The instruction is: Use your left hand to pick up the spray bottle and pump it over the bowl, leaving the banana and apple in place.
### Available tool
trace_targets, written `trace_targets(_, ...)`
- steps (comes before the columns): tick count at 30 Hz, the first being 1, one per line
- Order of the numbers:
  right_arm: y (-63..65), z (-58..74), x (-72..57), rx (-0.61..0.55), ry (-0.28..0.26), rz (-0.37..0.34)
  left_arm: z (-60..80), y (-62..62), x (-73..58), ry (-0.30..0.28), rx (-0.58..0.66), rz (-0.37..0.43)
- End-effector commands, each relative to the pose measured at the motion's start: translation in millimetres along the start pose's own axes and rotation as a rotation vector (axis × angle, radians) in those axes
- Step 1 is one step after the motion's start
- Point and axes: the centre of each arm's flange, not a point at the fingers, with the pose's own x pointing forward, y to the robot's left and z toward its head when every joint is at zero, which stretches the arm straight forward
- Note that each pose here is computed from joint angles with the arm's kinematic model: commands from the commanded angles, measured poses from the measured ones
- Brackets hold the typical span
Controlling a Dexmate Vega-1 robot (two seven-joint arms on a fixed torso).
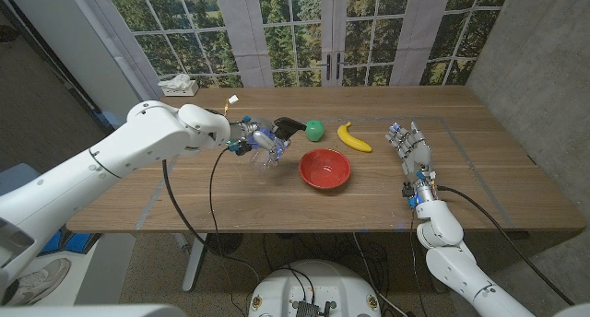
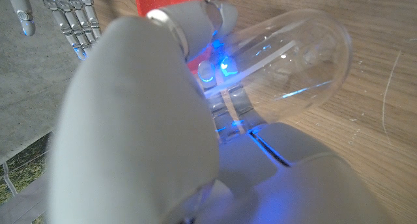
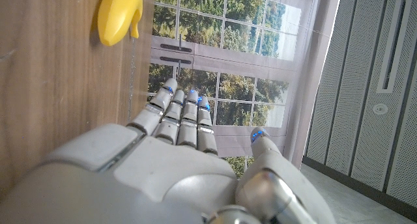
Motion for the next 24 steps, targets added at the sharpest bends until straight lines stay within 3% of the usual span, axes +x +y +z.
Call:
trace_targets(1, -3.3, -2.3, -1.1, 0.007, 0.001, -0.012, 2.0, -0.3, 4.6, -0.005, -0.003, -0.012)
trace_targets(24, -7.3, -2.7, -0.7, 0.009, 0.002, -0.012, 3.5, -3.6, 5.9, -0.016, -0.017, -0.016)
